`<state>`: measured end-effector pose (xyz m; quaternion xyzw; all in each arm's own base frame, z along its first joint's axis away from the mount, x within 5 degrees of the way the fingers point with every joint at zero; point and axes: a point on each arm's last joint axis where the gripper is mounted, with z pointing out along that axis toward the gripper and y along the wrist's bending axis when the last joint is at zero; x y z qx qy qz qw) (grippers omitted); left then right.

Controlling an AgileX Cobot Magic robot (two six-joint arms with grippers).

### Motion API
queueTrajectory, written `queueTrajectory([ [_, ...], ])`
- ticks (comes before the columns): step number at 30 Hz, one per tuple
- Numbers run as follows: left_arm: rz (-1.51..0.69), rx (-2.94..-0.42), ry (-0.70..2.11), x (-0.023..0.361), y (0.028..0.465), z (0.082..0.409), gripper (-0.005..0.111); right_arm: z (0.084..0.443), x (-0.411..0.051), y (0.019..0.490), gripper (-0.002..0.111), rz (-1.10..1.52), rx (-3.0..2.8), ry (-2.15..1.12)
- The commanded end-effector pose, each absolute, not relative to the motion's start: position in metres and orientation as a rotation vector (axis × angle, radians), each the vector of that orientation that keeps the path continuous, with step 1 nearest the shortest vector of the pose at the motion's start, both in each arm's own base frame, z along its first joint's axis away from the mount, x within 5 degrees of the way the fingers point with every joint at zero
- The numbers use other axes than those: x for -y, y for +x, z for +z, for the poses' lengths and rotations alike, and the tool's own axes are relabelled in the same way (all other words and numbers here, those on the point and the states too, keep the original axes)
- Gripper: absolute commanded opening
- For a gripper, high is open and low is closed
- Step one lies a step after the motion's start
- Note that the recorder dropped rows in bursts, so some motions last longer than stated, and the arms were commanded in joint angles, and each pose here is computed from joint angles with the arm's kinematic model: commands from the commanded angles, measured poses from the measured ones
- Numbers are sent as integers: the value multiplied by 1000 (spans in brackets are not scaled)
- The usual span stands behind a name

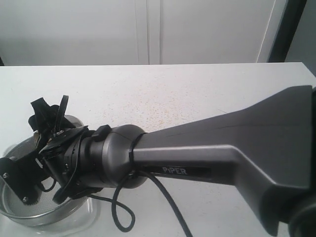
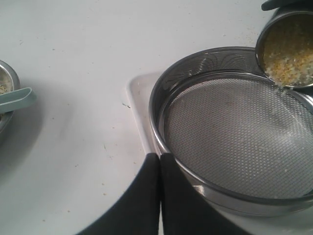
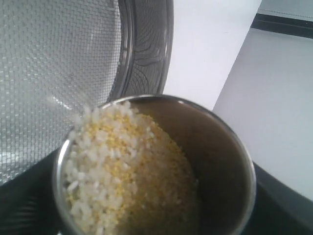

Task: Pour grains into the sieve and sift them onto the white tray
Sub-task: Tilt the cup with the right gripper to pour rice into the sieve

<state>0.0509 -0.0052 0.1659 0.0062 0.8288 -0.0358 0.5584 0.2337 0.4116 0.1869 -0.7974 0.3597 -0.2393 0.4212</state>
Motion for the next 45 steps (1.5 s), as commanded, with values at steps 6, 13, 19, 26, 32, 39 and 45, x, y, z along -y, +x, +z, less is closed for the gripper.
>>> queueTrajectory([
  [6, -92, -1954, 8, 5, 51, 165, 0, 191, -412, 238, 0, -735, -791, -2040],
  [13, -92, -1954, 8, 5, 51, 165, 0, 191, -412, 239, 0, -760, -768, -2042],
  [19, -92, -1954, 8, 5, 51, 165, 0, 192, -413, 239, 0, -792, -727, -2044],
  [26, -92, -1954, 8, 5, 51, 165, 0, 193, -412, 240, 0, -833, -671, -2067],
  [32, -92, -1954, 8, 5, 51, 165, 0, 194, -411, 241, 0, -865, -665, -2064],
  [39, -92, -1954, 8, 5, 51, 165, 0, 196, -413, 239, 0, -906, -628, -2061],
  [45, -92, -1954, 8, 5, 51, 165, 0, 198, -412, 240, 0, -948, -602, -2054],
])
